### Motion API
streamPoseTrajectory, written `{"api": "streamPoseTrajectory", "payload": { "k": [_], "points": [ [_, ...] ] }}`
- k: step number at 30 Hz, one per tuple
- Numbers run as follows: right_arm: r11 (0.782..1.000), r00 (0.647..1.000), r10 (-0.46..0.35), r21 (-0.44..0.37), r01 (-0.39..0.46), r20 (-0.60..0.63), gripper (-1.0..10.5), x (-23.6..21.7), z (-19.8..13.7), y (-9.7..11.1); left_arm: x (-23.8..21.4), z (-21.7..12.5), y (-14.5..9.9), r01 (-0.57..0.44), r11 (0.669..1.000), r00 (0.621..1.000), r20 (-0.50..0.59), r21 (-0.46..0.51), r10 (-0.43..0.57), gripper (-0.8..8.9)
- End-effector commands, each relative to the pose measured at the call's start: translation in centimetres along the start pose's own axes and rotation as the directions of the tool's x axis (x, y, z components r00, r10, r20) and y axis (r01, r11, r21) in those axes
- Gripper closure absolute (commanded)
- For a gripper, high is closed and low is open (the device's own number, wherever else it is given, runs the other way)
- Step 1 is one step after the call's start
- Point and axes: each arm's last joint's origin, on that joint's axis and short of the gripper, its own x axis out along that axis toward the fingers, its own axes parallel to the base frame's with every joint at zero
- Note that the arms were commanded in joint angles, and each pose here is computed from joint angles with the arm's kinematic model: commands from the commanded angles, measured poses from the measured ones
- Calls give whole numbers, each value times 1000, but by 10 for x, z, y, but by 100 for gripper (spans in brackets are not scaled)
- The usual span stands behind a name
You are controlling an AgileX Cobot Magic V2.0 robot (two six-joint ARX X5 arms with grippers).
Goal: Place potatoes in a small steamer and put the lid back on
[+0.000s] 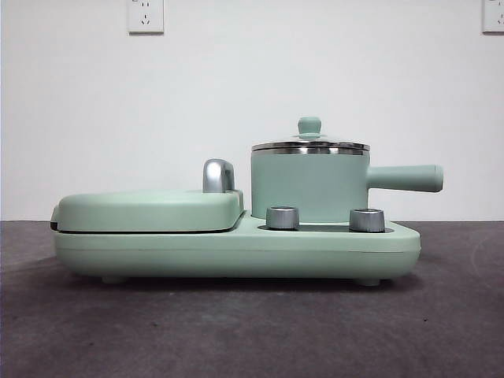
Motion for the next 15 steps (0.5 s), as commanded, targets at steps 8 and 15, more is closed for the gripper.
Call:
{"api": "streamPoseTrajectory", "payload": {
  "k": [8, 15],
  "points": [
    [999, 999, 32, -15, -32, 24, 550, -1, 4, 3, 3, -46, 1, 9, 999, 999, 52, -37, -7, 665],
    [1000, 999, 17, -14, -16, 39, 928, -1, 5, 3, 8, -45, 2, 10, 999, 999, 49, -50, -8, 798]
  ]
}}
